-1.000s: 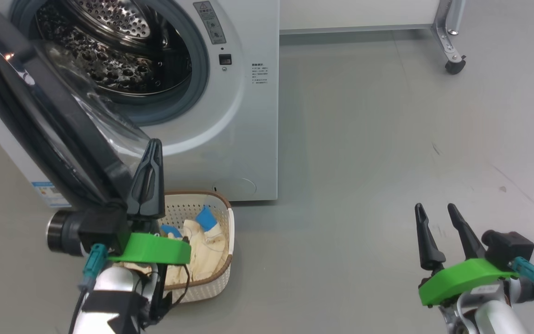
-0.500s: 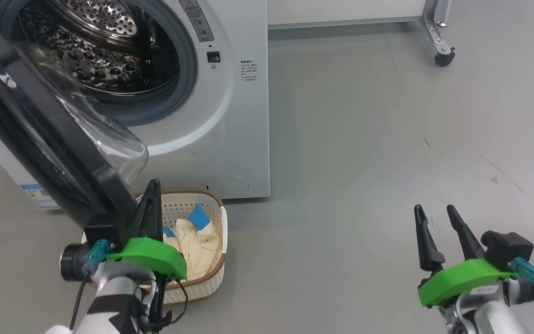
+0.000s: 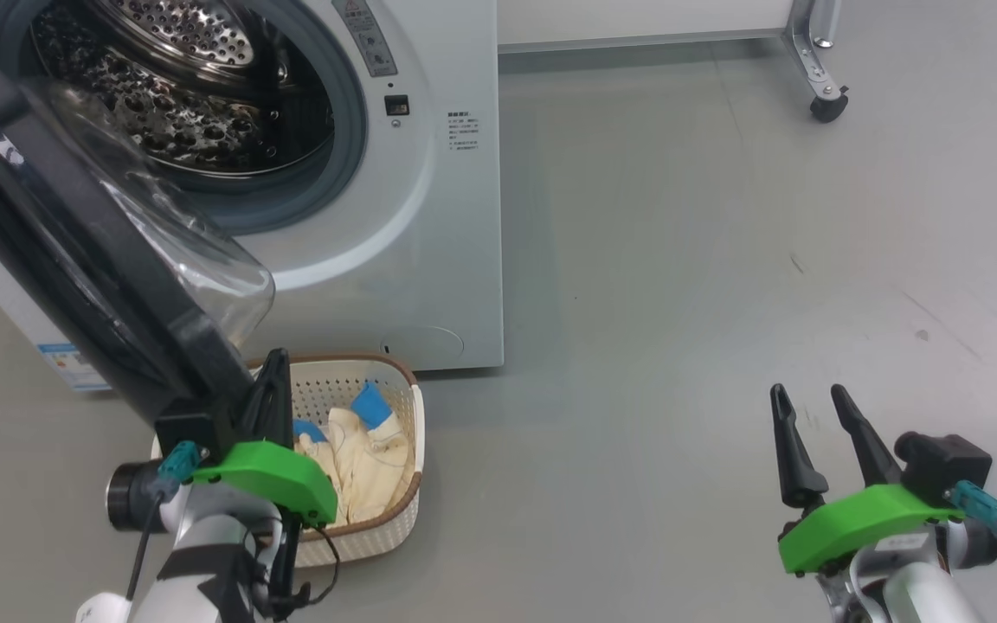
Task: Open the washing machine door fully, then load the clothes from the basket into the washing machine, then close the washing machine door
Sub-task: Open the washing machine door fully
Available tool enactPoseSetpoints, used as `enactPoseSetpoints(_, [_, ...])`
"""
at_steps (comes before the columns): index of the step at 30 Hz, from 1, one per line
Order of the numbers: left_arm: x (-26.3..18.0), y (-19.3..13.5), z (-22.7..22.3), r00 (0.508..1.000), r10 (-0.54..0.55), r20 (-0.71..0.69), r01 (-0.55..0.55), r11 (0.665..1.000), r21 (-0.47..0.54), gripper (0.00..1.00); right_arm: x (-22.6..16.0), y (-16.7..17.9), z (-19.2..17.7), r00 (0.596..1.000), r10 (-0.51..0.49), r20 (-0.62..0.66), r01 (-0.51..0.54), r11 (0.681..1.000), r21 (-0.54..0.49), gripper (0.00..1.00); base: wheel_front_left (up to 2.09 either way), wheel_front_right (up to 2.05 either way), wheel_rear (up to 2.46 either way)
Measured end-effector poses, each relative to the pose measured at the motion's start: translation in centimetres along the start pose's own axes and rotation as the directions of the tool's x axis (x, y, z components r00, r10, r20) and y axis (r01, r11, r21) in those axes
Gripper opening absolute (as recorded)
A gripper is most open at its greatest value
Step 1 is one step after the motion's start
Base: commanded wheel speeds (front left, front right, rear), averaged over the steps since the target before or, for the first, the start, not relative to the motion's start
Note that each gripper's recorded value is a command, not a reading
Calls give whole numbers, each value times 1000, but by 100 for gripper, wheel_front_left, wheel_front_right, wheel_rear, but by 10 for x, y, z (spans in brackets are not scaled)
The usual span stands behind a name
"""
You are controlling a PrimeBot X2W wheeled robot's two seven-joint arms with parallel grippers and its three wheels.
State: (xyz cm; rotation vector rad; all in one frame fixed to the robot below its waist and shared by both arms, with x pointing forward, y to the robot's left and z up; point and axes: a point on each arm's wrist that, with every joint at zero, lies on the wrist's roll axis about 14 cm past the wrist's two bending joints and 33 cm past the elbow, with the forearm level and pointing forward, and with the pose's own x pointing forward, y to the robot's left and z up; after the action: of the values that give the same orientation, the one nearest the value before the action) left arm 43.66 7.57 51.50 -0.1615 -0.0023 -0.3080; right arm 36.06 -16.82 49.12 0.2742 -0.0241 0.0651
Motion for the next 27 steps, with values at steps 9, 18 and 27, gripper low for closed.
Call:
enactPoseSetpoints(9, [-8, 9, 1, 1000, 26, 2, -26, 1000, 4, 0, 5, 10, -1, 1000, 30, -2, -30, 1000, 9, 100, 0, 0, 0])
enactPoseSetpoints(18, [-23, 24, 8, 997, 72, 21, -72, 997, 4, 0, 16, 31, -3, 996, 94, -9, -94, 996, 9, 100, 0, 0, 0])
enactPoseSetpoints(27, [-46, 53, 12, 986, 161, 35, -161, 987, 2, 0, 26, 61, -13, 982, 183, -37, -182, 983, 20, 100, 0, 0, 0])
